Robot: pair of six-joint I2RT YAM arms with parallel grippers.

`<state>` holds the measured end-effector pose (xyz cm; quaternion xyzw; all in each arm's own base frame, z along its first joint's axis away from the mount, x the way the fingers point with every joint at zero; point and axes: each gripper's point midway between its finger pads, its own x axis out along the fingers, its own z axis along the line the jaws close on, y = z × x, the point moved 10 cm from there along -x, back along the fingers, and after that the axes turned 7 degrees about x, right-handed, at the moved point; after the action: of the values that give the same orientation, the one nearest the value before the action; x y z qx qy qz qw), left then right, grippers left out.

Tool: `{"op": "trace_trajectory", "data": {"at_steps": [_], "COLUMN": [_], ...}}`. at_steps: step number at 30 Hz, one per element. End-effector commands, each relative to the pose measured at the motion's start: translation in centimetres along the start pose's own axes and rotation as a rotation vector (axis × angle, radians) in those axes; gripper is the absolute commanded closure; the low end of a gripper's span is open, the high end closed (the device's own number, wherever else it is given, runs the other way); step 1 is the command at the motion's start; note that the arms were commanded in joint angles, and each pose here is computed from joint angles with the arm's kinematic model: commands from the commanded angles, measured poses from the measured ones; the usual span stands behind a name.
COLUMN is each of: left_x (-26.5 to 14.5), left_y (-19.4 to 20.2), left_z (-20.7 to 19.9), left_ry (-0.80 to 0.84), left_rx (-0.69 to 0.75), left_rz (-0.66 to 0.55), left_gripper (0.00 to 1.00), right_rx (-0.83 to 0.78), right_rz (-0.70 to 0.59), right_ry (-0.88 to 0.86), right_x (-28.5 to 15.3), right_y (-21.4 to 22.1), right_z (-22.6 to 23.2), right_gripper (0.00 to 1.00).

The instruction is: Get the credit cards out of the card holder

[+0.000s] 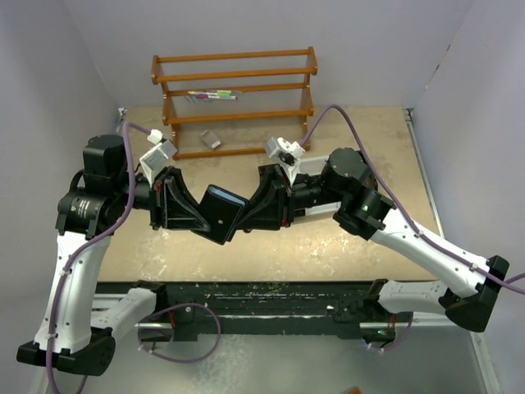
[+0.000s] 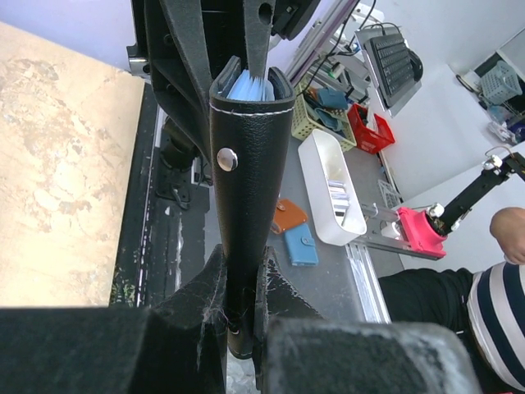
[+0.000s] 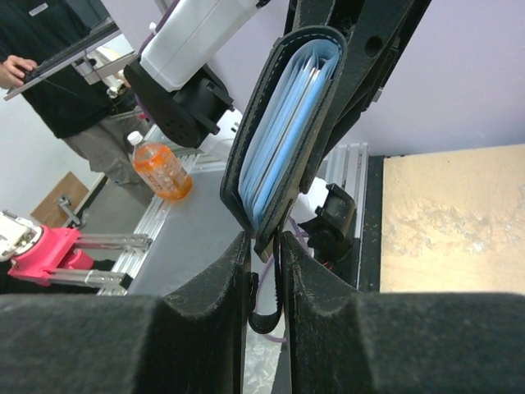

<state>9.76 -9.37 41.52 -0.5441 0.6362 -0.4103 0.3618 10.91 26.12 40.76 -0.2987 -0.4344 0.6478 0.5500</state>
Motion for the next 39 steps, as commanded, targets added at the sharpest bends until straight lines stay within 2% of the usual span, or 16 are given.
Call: {"op": "trace_trajectory", "data": {"at_steps": [1,5,9,10,11,14,16,18,20,21,24,30,36,39], "left_x": [-0.1,-0.1,-0.1,-0.1,-0.1,0.0,-0.3,-1.0,-1.7,-1.9,-2.1,-2.2,-2.9,-2.9], "left_y": [-0.2,0.1,0.1,0.0,0.0,-0.1,-0.1,-0.4,-0.3,0.0,0.5,1.5,2.8,2.9], "left_z": [-0.8,-0.3,0.0,0.1,0.1,0.8,1.9,2.9,3.7,3.9,4.7,5.1,5.3,4.9], "left_ry": [0.124,0.113,0.106,0.102,0.096,-0.014,-0.223,-0.44,-0.583,-0.605,-0.622,-0.617,-0.695,-0.672], "left_rx": [0.046,0.044,0.048,0.047,0.05,0.093,0.168,0.265,0.344,0.371,0.377,0.399,0.467,0.478], "left_rz": [-0.008,-0.008,-0.008,-0.008,-0.008,-0.001,0.033,0.054,0.07,0.079,0.112,0.128,0.188,0.2], "left_gripper": [1.0,1.0,1.0,0.92,0.82,0.36,0.24,0.19,0.04,0.0,0.01,0.02,0.21,0.29], "right_rx": [-0.041,-0.031,-0.009,-0.003,0.005,0.033,0.065,0.11,0.155,0.171,0.175,0.159,0.148,0.143], "right_rz": [-0.054,-0.074,-0.097,-0.106,-0.111,-0.127,-0.152,-0.173,-0.183,-0.174,-0.122,-0.06,-0.072,-0.068], "right_ry": [-0.002,-0.01,0.051,0.077,0.102,0.206,0.312,0.432,0.545,0.59,0.728,0.836,0.803,0.806], "right_x": [0.3,0.3,0.4,0.4,0.4,0.3,0.2,0.0,0.0,0.2,1.5,3.5,3.3,3.0], "right_y": [-2.0,-2.0,-1.9,-2.0,-2.0,-2.2,-2.5,-2.4,-2.2,-2.0,-1.0,-0.1,0.0,0.3], "right_z": [0.9,0.9,0.4,0.3,0.1,-0.6,-1.2,-2.0,-3.0,-3.3,-3.5,-3.7,-3.3,-3.3], "right_gripper": [0.78,0.78,0.95,1.0,1.0,1.0,1.0,1.0,1.0,1.0,1.0,1.0,1.0,1.0]}}
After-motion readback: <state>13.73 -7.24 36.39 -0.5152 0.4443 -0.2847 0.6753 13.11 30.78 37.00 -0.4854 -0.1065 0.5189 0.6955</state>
